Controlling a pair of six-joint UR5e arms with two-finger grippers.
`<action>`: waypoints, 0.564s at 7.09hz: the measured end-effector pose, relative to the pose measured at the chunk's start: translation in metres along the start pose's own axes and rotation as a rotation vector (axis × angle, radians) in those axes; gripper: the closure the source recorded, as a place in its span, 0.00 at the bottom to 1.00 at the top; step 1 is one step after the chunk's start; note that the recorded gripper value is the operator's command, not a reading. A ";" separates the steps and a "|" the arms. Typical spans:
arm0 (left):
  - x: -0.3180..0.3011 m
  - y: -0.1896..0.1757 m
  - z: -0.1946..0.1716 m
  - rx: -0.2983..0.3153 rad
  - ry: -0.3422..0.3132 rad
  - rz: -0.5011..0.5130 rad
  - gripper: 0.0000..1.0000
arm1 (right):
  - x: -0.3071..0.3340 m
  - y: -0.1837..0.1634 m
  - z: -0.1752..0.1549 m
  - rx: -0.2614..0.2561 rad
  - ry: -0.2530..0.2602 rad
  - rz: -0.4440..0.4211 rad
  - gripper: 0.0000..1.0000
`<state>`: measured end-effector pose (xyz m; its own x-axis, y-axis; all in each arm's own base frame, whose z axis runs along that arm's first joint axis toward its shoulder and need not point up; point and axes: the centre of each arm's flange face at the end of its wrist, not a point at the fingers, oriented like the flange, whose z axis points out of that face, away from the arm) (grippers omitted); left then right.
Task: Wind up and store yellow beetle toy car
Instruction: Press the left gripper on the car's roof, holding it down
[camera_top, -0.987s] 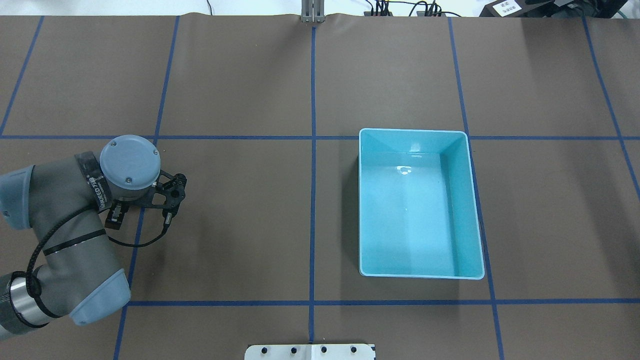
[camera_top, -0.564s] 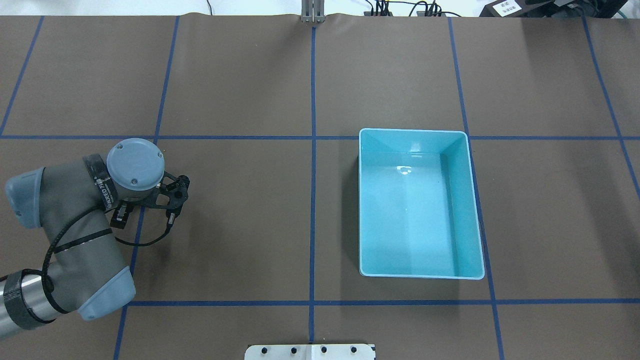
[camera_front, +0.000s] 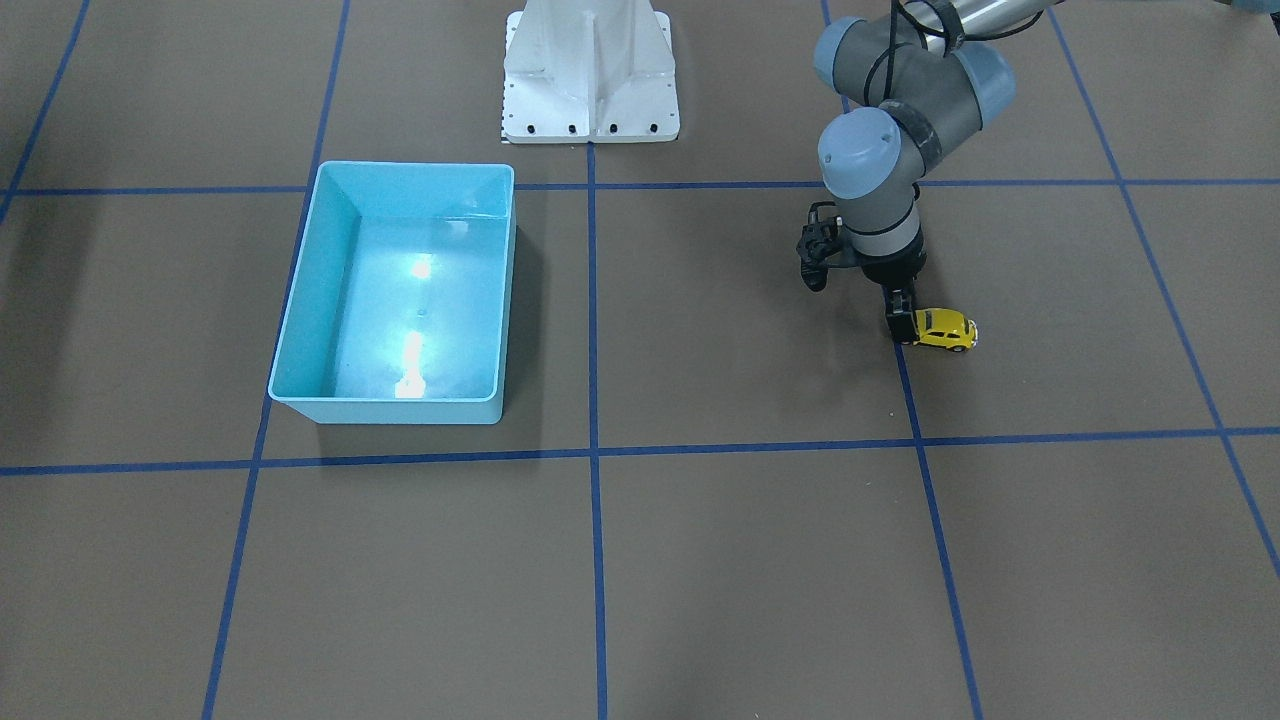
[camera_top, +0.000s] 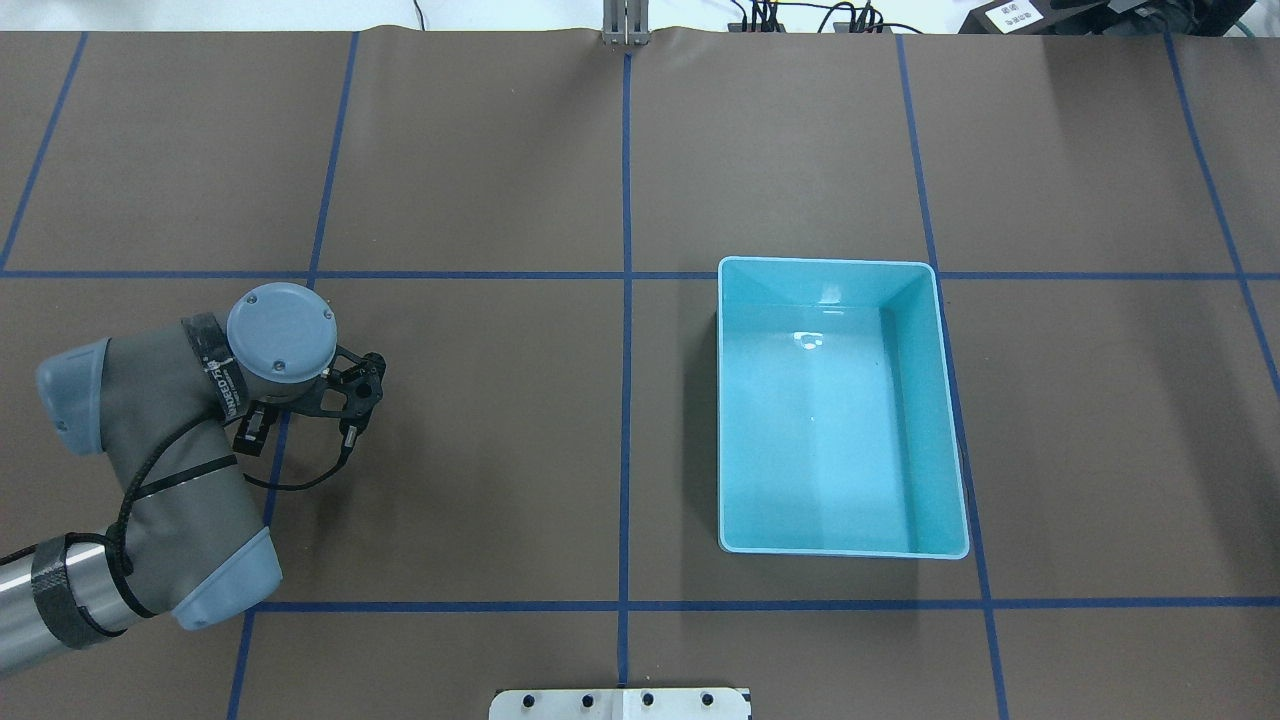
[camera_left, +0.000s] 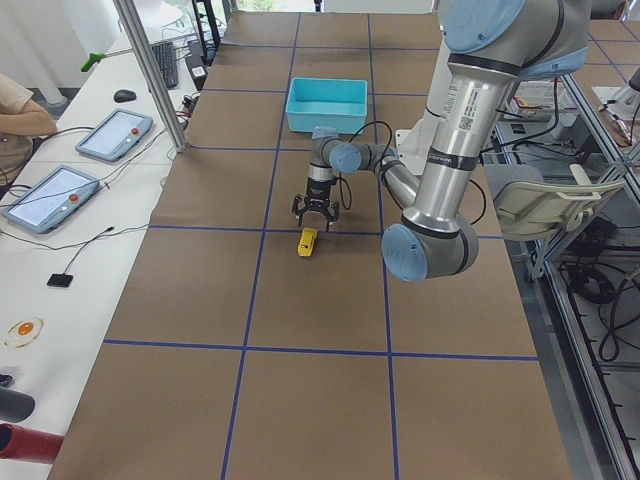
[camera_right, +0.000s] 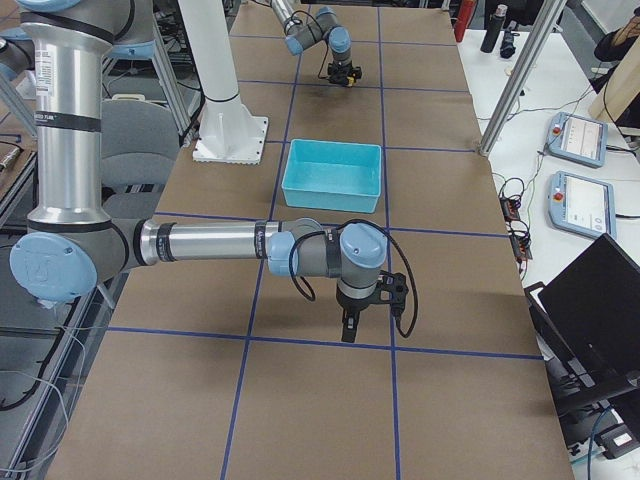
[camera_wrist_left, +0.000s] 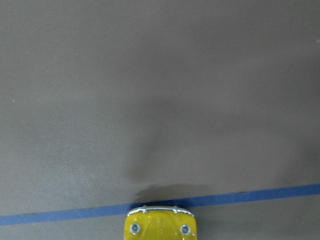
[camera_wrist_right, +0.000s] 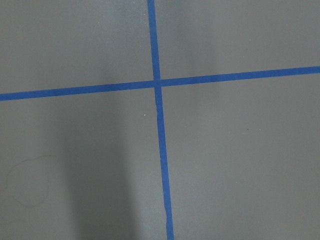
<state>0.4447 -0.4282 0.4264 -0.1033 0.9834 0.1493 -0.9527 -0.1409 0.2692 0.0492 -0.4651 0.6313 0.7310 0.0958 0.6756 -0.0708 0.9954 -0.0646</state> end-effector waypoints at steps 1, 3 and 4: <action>0.001 -0.001 0.002 0.005 0.010 0.000 0.11 | 0.000 0.000 0.000 0.000 0.000 0.000 0.01; 0.001 -0.002 0.003 0.013 0.017 0.006 0.18 | 0.000 0.000 0.000 0.000 0.000 0.000 0.01; 0.001 -0.002 0.005 0.016 0.016 0.018 0.18 | 0.000 0.000 0.000 -0.001 0.000 0.001 0.01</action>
<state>0.4482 -0.4277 0.4301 -0.1249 0.9824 0.1391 -0.9460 -0.1602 0.2819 0.0492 -0.4650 0.6317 0.7310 0.0966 0.6755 -0.0708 0.9953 -0.0657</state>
